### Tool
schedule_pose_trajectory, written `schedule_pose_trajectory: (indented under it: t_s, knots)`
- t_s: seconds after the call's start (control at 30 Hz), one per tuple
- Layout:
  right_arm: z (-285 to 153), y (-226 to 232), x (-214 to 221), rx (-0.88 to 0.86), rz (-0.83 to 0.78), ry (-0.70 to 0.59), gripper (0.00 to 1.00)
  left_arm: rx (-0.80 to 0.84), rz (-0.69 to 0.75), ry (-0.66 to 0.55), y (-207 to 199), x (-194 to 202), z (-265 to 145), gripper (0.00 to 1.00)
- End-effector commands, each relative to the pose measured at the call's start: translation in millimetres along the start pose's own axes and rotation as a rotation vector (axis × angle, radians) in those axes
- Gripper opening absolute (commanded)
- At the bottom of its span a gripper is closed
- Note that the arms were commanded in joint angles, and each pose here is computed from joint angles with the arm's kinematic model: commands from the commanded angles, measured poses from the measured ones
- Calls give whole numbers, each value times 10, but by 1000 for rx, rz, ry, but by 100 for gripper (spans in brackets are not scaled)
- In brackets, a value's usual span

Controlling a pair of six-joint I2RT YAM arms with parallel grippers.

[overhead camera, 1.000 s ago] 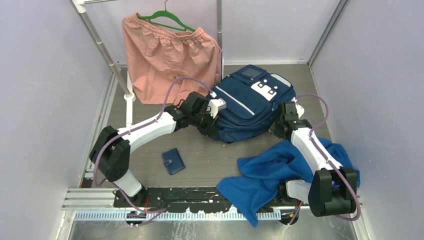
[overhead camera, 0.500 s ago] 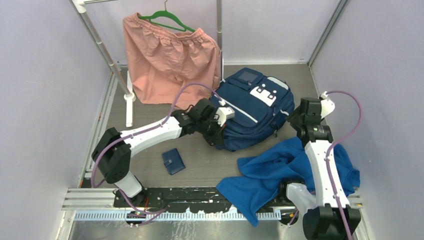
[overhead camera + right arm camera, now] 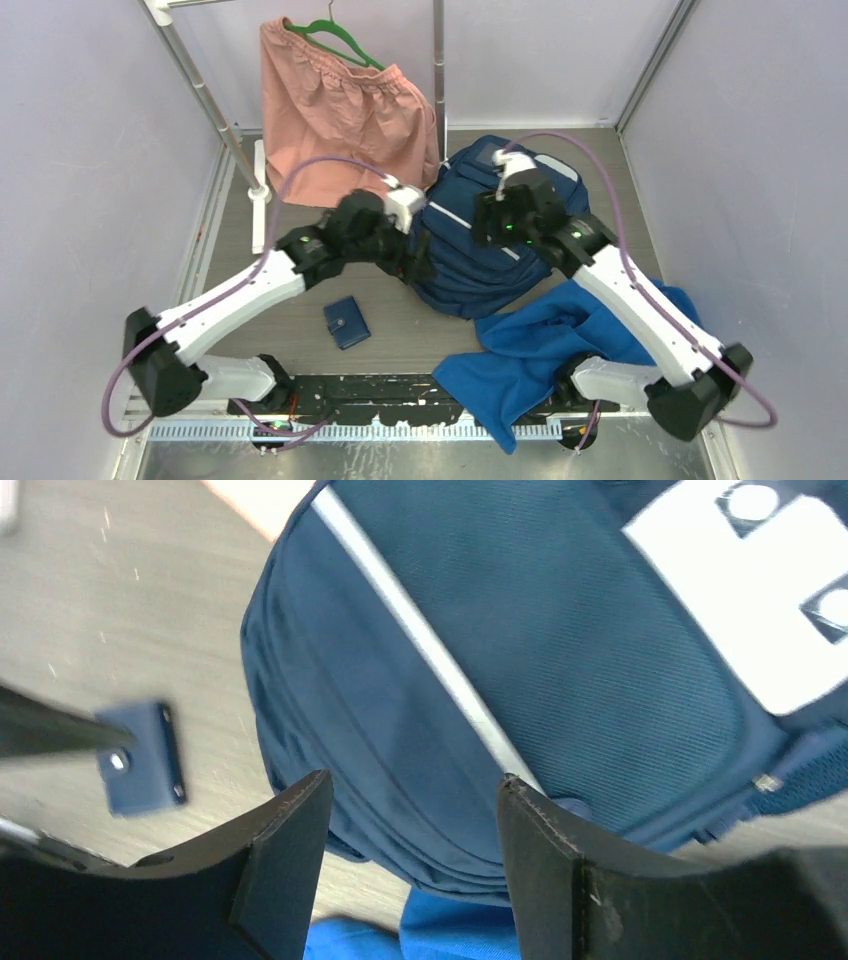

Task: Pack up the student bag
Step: Pick up the personal item from the center of the board.

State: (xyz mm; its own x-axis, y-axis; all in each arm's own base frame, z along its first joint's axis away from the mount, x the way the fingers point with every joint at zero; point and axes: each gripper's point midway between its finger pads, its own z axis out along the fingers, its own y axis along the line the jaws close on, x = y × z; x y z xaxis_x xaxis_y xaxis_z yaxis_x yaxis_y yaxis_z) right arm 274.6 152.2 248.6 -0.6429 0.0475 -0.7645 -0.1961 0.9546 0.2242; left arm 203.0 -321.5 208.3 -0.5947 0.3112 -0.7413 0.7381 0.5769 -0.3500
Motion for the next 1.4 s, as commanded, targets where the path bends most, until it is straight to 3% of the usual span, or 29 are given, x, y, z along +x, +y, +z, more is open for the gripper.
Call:
schedule_pose_trajectory:
  t_s: [0.0,0.13,0.33,0.37,0.47,0.57,0.63,0.87,1.1,1.37]
  knots:
    - [148,195,133,41,-291,73,66,-171,-304,-43,541,8,-437,78]
    - [376,339,265,37,-387,122,66,-211,-510,-72,839,173,-667,78]
    - [717,259,370,113,-442,141,63,-288,-551,-138,1020,306,-787,78]
    - [763,224,369,140,-442,137,58,-293,-552,-142,1031,307,-791,79]
    - [806,155,328,197,-438,124,31,-317,-556,-126,1074,362,-785,85]
    - [731,192,225,181,-417,80,13,-381,-580,-105,1170,474,-795,99]
    - [641,210,130,172,-400,45,2,-440,-605,-82,1251,584,-812,100]
    - [307,311,-159,106,-335,-76,1,-592,-697,18,1437,1010,-832,100]
    - [201,269,-306,132,-285,-150,1,-837,-860,8,1591,1546,-1136,100]
    - [296,375,-299,95,-272,-141,1,-786,-1011,-56,1514,1839,-1011,96]
